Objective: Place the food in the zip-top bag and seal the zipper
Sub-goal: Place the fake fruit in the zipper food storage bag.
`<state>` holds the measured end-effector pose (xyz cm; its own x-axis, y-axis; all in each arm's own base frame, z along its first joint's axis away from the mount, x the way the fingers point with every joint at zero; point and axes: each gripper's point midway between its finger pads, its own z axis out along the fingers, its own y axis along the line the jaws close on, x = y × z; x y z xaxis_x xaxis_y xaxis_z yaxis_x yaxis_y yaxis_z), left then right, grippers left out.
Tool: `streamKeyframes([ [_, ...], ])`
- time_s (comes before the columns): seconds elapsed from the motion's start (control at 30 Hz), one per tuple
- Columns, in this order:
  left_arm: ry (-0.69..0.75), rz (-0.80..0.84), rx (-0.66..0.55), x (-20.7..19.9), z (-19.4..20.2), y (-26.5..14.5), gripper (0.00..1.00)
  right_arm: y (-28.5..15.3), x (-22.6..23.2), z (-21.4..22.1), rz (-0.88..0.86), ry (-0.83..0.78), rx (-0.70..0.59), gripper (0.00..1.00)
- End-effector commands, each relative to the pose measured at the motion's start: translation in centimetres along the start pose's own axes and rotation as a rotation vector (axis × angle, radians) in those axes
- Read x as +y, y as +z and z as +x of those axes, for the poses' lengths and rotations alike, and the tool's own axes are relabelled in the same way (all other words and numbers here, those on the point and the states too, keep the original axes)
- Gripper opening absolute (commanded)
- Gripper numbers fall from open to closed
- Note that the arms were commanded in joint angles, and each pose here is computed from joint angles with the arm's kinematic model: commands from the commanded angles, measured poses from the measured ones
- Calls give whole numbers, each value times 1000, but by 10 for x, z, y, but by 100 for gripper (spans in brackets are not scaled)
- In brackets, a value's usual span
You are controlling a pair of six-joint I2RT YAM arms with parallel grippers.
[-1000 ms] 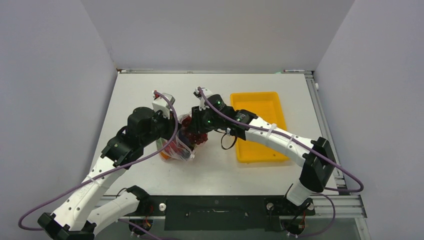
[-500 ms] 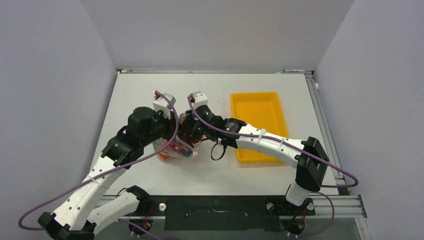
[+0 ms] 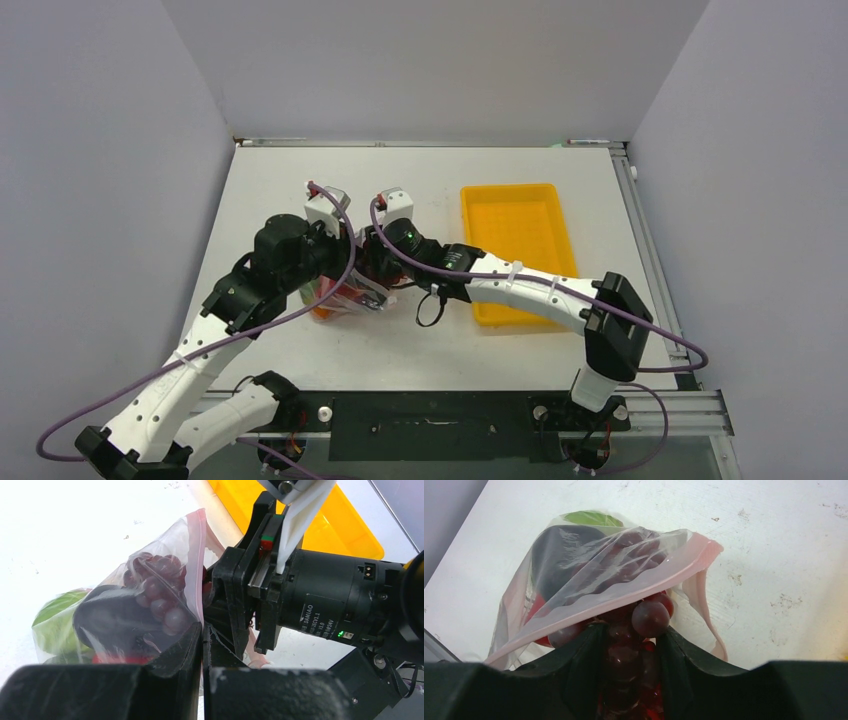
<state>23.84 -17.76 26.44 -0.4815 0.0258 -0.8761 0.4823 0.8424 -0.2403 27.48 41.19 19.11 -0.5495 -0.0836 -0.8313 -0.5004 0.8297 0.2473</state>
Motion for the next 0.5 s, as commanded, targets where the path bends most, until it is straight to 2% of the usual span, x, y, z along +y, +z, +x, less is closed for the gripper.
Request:
streamKeyframes([
  [0.0,2,23,-71,-6,-16,-8,0,-23,5,-34,-31,8,-109,43],
  [0.17,0,19,-75,-6,-17,-8,0,-38,4,-42,-47,10,-138,52],
  [0.47,-3,20,-80,-6,-18,-8,0,-60,-2,-51,-49,7,-162,58],
])
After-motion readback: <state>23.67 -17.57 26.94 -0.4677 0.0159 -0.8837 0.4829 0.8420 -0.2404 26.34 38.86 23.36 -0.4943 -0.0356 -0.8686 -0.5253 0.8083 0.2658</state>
